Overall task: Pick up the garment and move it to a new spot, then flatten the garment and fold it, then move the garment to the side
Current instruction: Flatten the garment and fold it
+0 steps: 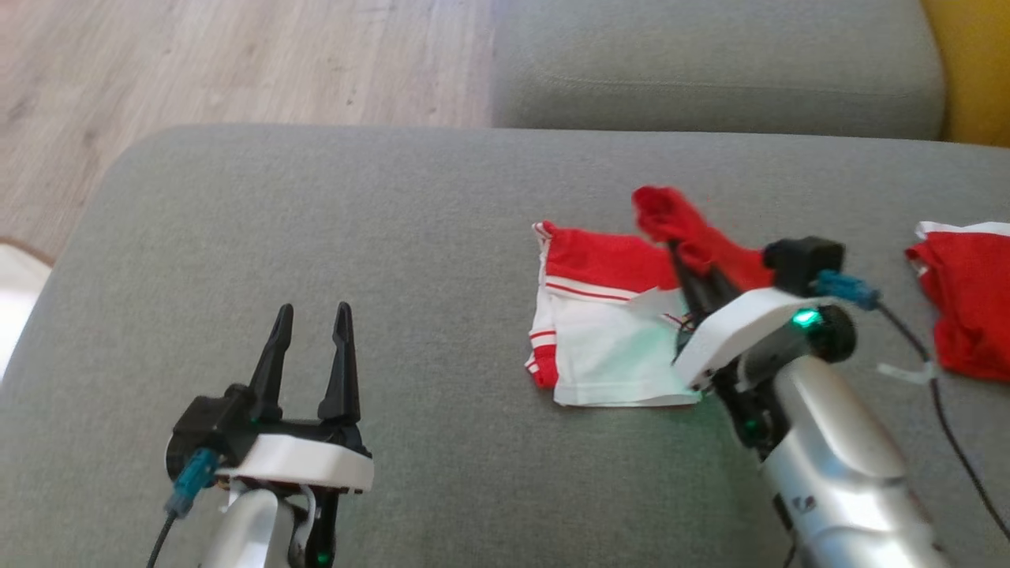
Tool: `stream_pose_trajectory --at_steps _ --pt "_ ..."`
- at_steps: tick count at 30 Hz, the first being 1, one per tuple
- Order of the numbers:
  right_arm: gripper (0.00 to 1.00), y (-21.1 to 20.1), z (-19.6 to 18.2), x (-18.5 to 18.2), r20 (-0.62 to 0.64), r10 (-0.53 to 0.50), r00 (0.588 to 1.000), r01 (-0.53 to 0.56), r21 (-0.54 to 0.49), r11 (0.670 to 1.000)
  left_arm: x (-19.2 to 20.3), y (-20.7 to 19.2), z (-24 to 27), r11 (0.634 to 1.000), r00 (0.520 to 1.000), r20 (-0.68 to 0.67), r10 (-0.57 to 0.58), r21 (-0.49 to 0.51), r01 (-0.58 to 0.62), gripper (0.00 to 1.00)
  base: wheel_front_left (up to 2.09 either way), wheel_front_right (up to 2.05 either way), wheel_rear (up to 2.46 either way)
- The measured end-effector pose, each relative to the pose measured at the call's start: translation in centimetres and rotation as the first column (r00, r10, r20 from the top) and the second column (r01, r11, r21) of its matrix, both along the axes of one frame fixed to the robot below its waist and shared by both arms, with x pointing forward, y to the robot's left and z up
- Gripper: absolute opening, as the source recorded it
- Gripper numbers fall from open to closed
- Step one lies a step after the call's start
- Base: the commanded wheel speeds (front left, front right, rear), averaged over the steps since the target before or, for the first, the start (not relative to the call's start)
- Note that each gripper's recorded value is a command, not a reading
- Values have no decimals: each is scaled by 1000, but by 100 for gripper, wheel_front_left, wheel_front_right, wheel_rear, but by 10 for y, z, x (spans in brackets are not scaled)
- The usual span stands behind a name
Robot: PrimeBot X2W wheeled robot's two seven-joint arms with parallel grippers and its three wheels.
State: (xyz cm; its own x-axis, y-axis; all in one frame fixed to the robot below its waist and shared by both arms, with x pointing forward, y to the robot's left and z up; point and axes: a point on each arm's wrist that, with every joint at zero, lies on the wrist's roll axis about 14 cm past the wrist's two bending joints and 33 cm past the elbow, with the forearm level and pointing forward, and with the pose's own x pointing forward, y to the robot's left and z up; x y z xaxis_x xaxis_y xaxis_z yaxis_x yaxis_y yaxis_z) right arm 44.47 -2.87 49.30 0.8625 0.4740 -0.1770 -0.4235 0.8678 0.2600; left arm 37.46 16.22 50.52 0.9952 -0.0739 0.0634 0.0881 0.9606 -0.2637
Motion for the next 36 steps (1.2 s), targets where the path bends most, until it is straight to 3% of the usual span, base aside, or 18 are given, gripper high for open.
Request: stream_pose_trajectory --at_steps 10,21,22,23,30,36 --pt "0 39 -47 -10 -93 112 989 -113 -7 994 -1 10 -18 1000 998 -56 29 6 -29 100 0 0 0" --pt "0 55 -68 -12 -123 156 980 -158 -9 987 4 12 -23 999 997 -70 34 7 -33 100 0 0 0" --pt "43 55 -70 -13 -128 163 978 -166 -19 986 4 11 -23 999 997 -72 31 7 -31 100 0 0 0" --pt "100 57 -72 -15 -127 176 976 -181 -28 983 4 11 -24 1000 997 -74 30 7 -30 100 0 0 0" --pt "100 99 -67 -53 -147 344 927 -347 7 938 5 8 -24 1000 997 -75 24 -2 -25 100 0 0 0" --pt "100 96 -46 -48 -93 316 944 -311 66 948 9 0 -19 1000 998 -60 2 -5 -2 100 0 0 0"
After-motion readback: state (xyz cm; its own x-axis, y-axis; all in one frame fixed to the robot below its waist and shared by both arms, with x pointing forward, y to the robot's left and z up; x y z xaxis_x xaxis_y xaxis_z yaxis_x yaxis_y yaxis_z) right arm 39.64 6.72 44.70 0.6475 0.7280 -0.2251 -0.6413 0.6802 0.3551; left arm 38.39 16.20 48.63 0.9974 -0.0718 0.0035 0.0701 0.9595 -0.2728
